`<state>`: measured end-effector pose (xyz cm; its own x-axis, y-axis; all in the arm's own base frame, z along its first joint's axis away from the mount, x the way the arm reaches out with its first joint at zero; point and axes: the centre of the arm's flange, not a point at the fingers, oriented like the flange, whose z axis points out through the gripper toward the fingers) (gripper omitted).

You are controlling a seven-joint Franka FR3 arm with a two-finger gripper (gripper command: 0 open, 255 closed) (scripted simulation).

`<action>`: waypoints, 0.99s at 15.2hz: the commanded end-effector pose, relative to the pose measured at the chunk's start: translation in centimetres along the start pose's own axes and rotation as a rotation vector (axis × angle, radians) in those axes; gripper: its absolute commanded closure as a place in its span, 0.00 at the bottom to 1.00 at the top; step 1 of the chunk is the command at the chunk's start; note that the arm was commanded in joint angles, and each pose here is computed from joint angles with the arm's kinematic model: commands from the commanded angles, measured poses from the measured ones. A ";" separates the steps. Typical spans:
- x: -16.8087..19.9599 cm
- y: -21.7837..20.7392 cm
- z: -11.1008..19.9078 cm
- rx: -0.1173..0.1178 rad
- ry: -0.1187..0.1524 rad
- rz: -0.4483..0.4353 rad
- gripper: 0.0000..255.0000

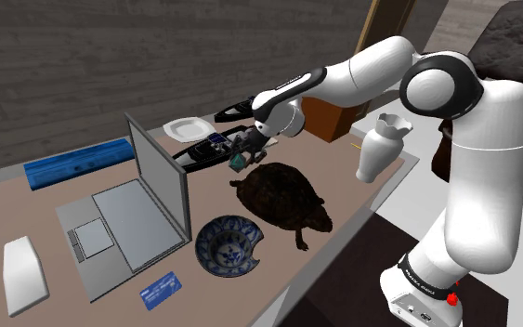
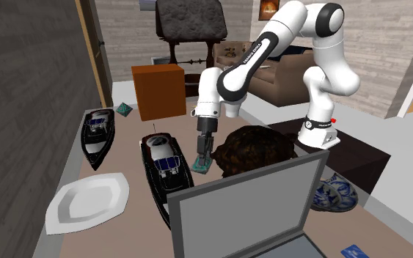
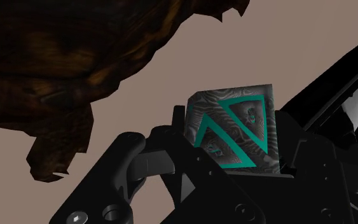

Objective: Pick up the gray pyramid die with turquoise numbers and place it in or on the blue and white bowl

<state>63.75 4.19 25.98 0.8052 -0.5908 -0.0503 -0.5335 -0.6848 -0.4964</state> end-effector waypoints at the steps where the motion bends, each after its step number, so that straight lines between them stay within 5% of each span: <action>1: 0.0 -0.3 -0.7 -0.001 0.000 0.001 1.00; 15: -0.4 -4.0 -7.1 -0.001 0.000 0.001 1.00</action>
<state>63.72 4.06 33.58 0.8047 -0.5916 -0.0502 -0.5341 -0.6845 -0.4962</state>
